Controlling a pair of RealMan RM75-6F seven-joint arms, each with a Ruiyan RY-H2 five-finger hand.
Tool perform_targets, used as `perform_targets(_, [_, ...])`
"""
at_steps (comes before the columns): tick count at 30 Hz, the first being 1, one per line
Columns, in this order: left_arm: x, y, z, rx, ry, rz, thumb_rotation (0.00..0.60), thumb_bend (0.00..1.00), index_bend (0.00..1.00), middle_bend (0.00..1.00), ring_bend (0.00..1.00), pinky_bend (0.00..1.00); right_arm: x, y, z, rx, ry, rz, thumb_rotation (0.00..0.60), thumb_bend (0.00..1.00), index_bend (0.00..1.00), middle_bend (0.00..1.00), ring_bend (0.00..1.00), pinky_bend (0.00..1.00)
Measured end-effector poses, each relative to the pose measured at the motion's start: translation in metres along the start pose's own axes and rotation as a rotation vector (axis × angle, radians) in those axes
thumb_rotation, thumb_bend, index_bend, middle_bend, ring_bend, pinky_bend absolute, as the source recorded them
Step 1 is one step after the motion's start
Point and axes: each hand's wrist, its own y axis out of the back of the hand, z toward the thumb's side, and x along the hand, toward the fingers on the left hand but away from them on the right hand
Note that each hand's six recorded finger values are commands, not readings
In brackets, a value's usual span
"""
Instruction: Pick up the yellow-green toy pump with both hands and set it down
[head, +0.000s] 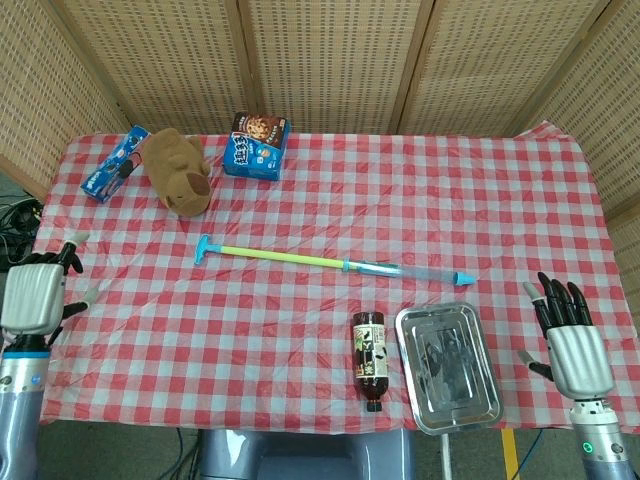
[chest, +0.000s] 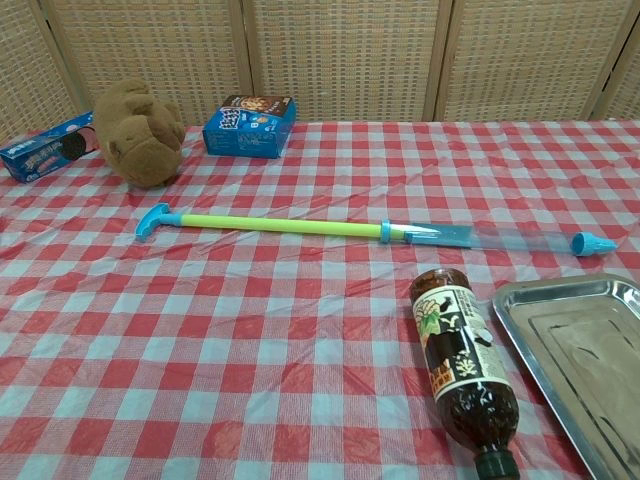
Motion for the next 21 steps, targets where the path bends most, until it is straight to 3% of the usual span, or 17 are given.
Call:
perform_targets(6, [0.045, -0.008, 0.034, 0.022, -0.025, -0.067, 0.6, 0.23, 0.4, 0.8, 0.74, 0.66, -0.007, -0.002, -0.007, -0.005, -0.023, 0.004, 0.6, 0.07, 0.01, 0.0, 0.0, 0.0])
perform_targets(21, [0.103, -0.049, 0.097, 0.103, -0.047, -0.233, 0.6, 0.27, 0.41, 0.81, 0.75, 0.66, -0.012, -0.008, -0.015, -0.032, -0.04, 0.035, 0.6, 0.07, 0.01, 0.0, 0.0, 0.0])
